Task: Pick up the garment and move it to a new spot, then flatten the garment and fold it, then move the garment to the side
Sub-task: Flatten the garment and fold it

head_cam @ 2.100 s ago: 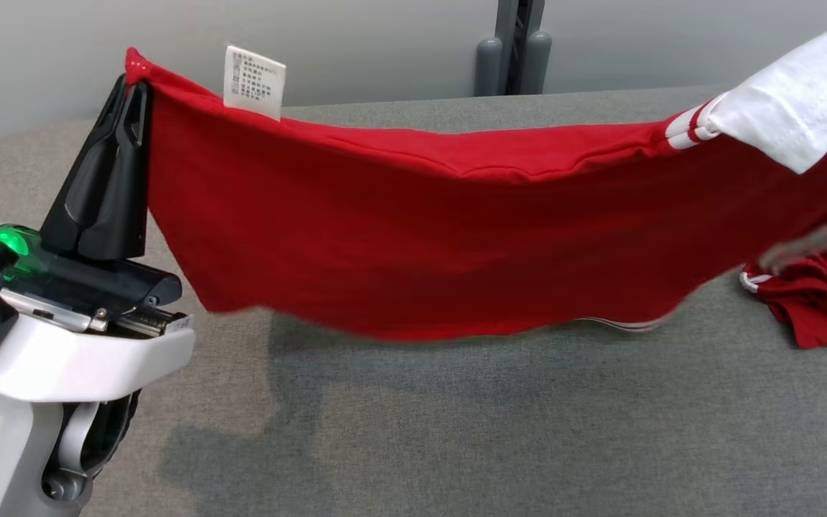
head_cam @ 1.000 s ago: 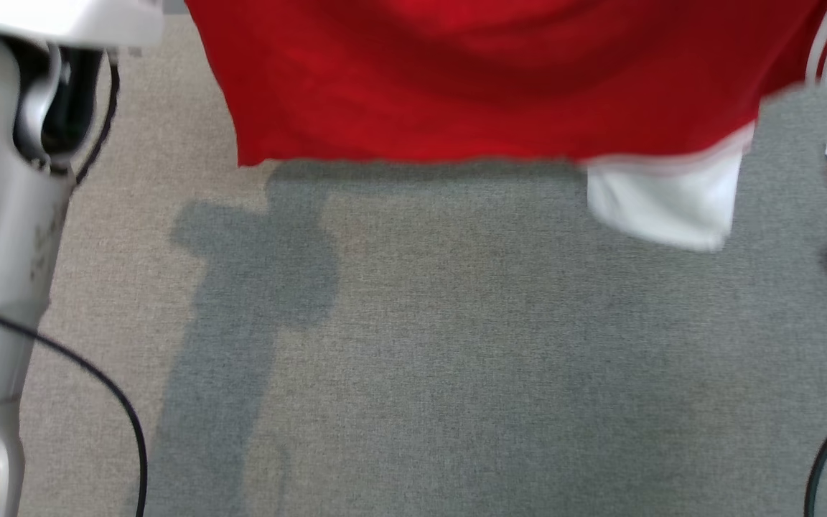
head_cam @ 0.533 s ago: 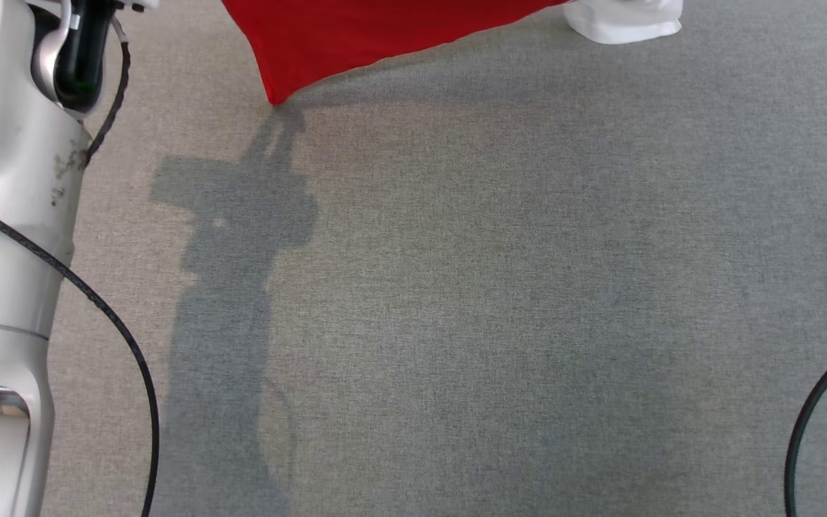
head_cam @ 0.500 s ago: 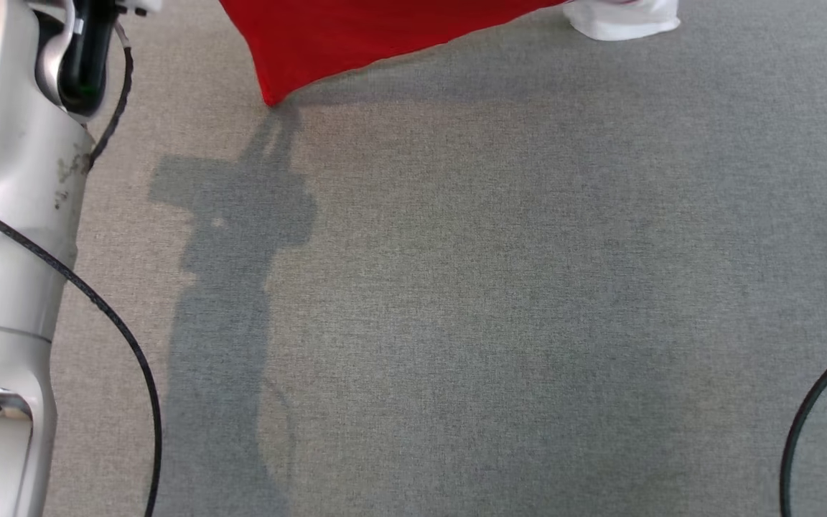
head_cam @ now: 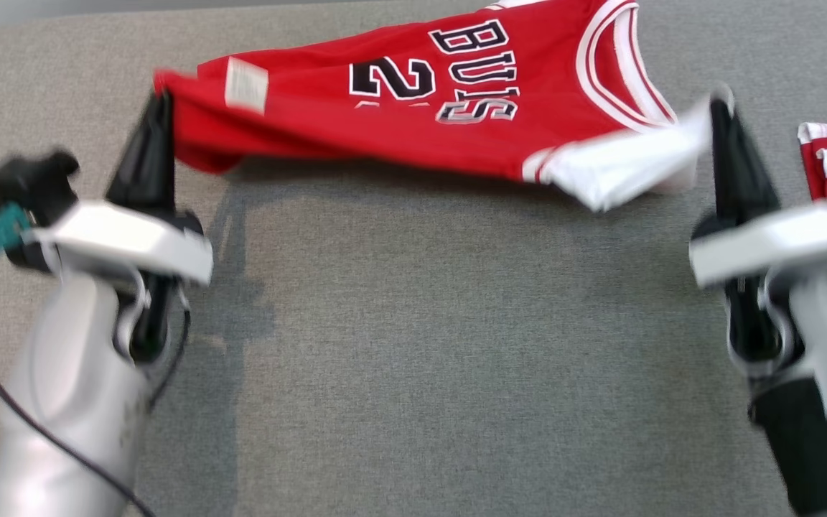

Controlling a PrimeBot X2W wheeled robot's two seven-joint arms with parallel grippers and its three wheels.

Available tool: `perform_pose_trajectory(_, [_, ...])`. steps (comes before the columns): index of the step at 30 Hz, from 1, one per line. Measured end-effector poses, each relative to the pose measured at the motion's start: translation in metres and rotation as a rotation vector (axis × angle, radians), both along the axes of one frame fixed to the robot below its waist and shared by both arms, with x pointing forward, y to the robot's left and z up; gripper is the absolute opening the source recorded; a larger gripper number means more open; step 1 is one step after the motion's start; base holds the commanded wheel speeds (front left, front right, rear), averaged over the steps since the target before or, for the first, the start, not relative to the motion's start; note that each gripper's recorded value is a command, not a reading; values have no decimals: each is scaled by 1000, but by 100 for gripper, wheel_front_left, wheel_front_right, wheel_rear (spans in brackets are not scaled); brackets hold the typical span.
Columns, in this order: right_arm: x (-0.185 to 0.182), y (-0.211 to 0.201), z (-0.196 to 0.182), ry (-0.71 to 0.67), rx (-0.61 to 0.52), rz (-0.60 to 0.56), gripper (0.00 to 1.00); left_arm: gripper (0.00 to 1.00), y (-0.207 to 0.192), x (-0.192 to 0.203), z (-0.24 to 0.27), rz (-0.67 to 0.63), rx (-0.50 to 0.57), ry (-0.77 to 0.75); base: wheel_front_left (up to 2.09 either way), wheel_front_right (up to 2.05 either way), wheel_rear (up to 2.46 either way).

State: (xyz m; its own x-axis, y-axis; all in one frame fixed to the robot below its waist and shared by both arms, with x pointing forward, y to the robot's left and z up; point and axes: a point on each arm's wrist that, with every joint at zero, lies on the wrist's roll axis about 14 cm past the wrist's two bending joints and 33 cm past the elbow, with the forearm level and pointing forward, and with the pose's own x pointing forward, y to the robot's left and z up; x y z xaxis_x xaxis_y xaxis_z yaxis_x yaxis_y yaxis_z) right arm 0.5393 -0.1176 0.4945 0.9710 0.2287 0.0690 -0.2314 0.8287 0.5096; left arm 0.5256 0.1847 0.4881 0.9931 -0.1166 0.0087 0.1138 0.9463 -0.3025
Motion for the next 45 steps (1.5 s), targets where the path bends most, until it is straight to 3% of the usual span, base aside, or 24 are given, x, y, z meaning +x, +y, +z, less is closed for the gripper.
perform_pose_trajectory(7, [-81,-18,-46,122,27,-55,0,0,6,-60,-34,33,11,67,0,0,0])
perform_pose_trajectory(20, [-166,-8,-29,196,-39,3,0,0,15,-148,-53,70,94,186,0,0,0])
perform_pose_trajectory(29, [-221,-27,-21,269,-90,-30,0,0,21,-195,-40,82,131,270,0,0,0])
perform_pose_trajectory(36, [-248,-41,-17,310,-93,-56,0,0,22,-219,-23,88,153,325,0,0,0])
perform_pose_trajectory(45, [-238,-42,-9,310,-139,-35,0,0,15,-225,-17,61,150,370,0,0,0])
